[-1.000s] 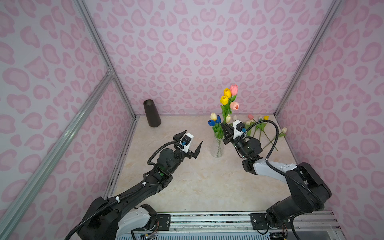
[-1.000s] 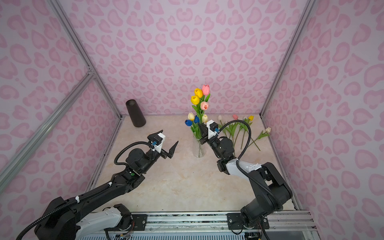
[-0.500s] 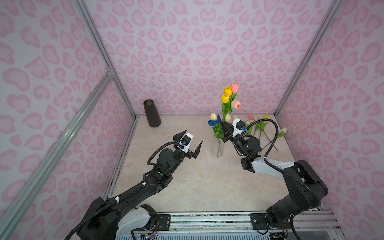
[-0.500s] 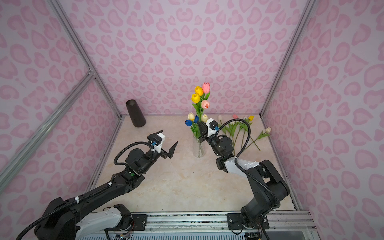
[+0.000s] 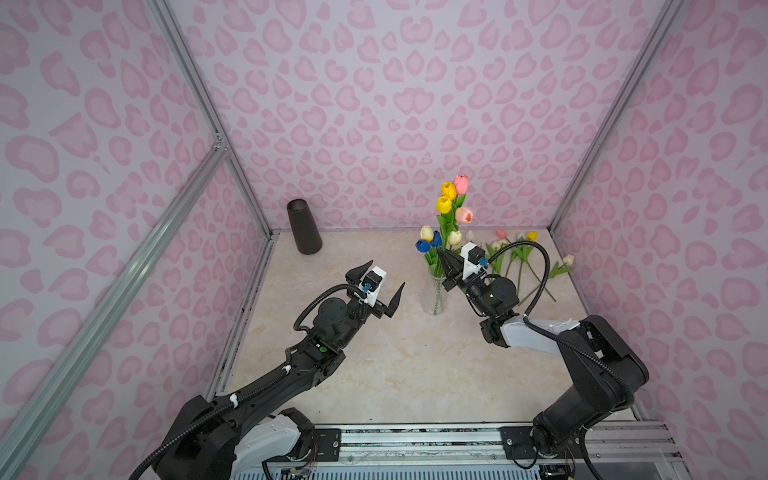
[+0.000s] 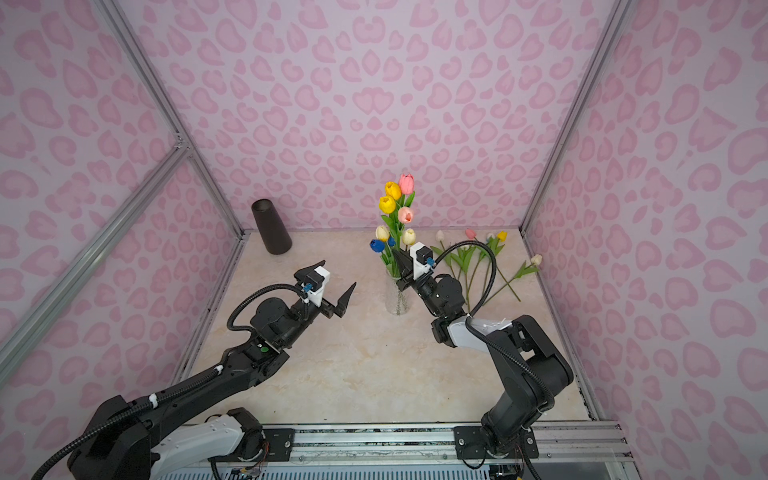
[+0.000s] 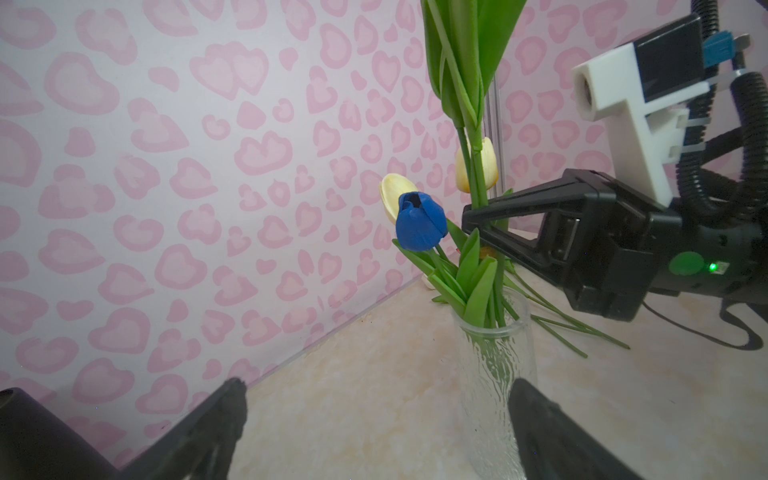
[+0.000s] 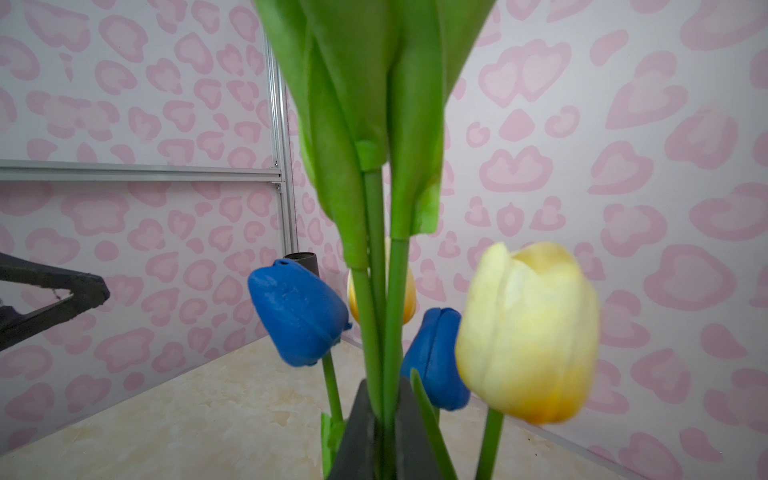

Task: Arrange the flowers into the vase
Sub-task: 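Lower the bundle's stems into the glass vase with the right gripper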

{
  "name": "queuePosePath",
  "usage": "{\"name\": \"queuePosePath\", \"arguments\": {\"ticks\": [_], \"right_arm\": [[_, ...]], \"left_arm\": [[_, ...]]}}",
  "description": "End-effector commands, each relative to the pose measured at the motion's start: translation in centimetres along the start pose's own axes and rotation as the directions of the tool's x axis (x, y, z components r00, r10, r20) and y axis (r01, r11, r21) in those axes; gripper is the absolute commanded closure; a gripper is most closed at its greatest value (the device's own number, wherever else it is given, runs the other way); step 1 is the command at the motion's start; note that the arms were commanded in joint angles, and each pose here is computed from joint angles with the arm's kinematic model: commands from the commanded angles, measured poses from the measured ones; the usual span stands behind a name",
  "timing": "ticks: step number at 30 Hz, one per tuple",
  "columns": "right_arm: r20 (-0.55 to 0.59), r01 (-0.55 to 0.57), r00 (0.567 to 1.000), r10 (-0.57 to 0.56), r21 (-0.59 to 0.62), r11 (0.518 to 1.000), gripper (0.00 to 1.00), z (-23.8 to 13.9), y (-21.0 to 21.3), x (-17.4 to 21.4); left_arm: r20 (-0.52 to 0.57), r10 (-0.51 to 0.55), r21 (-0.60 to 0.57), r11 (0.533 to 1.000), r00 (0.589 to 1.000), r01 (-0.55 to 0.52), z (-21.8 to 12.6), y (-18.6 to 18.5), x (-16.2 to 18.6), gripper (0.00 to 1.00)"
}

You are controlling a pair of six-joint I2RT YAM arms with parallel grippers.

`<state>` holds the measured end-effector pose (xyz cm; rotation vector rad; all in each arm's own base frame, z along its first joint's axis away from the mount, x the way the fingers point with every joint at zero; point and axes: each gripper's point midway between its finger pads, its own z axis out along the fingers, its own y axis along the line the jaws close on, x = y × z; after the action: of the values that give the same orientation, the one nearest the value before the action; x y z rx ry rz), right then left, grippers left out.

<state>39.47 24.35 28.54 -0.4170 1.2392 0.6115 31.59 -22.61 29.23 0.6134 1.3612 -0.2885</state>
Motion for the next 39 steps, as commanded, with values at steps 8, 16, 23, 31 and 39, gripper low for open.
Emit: {"name": "queuePosePath", "arguments": {"ticks": [8,16,23,31,39], "right_arm": [[0.004,0.036,0.999,-0.036,-0.008,0.999,1.0,-0.5,0.2,-0.4],[-0.101,0.038,0.994,-0.038,-0.001,0.999,0.97,-0.5,-0.3,2.1],[-0.116,0.035,0.993,-0.035,0.006,0.999,0.83,-1.1,-0.3,2.6],[-0.142,0.052,0.988,-0.053,-0.01,0.999,0.67,-1.6,0.0,2.3],[-0.154,0.059,0.986,-0.057,0.007,0.998,0.63,-1.6,-0.1,1.2]], "left_arm": [[0.014,0.002,-0.002,1.0,1.0,-0.002,0.5,0.1,-0.4,0.01],[0.014,0.007,0.003,1.0,1.0,-0.007,0.8,0.0,-0.4,0.01],[0.008,-0.001,0.005,1.0,1.0,0.001,0.8,-0.1,-0.1,0.01],[0.005,-0.007,0.009,1.0,1.0,0.007,0.9,-0.2,0.1,0.01],[0.0,-0.002,0.005,1.0,1.0,0.002,0.9,-0.2,0.3,0.01]]}}
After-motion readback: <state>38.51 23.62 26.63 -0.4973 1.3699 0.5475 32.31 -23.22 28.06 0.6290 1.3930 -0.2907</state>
